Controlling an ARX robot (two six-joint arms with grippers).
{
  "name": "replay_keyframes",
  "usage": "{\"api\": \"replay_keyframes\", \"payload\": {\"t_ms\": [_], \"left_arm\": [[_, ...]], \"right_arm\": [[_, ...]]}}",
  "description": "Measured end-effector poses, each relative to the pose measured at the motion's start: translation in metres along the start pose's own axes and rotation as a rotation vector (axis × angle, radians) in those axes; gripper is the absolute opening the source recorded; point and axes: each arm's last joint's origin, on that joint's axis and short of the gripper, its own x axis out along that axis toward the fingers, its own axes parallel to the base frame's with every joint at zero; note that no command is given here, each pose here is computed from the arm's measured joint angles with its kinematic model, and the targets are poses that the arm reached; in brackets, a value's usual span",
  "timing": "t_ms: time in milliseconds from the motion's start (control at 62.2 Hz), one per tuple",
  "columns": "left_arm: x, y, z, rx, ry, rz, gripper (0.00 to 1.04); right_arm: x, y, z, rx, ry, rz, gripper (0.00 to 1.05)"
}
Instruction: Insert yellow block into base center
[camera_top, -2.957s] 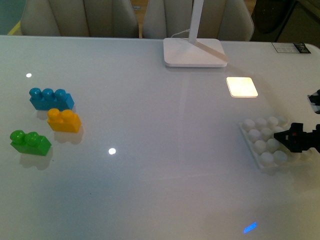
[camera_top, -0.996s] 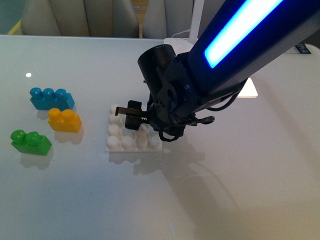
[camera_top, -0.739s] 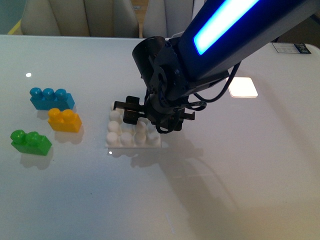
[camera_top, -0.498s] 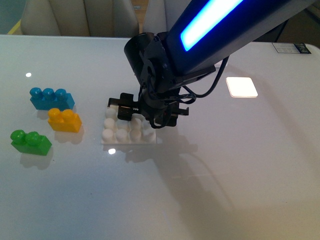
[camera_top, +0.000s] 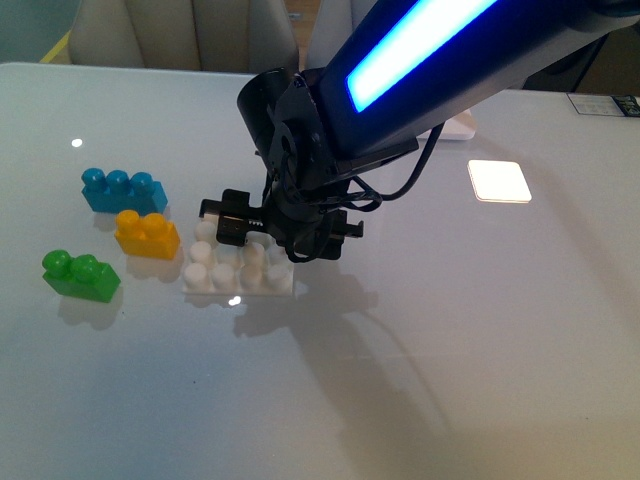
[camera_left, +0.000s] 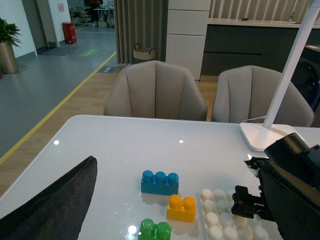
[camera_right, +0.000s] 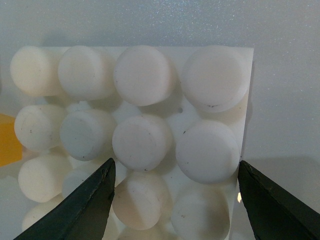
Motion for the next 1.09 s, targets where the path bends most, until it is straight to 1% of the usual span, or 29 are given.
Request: {"api": "replay_keyframes", "payload": {"t_ms": [257, 354, 482, 611, 852, 1093], "left_arm": [[0.000, 0.000, 0.000, 0.000, 0.000, 0.000, 0.97], [0.000, 0.000, 0.000, 0.000, 0.000, 0.000, 0.97], [0.000, 0.000, 0.000, 0.000, 0.000, 0.000, 0.97], [0.000, 0.000, 0.000, 0.000, 0.000, 0.000, 0.97], [0.000, 0.000, 0.000, 0.000, 0.000, 0.000, 0.97], [0.000, 0.000, 0.000, 0.000, 0.000, 0.000, 0.97]], "right_arm": [[-0.001, 0.003, -0.003, -0.018, 0.006, 0.023, 0.75], [-0.001, 0.004, -0.002, -0.025, 0.010, 0.027, 0.78], [-0.001, 0.006, 0.000, -0.029, 0.006, 0.038, 0.79], [-0.001, 0.007, 0.001, -0.039, -0.001, 0.046, 0.86], [-0.003, 0.004, -0.002, -0.055, -0.022, 0.056, 0.87], [-0.012, -0.003, -0.010, -0.052, -0.010, 0.044, 0.87]]}}
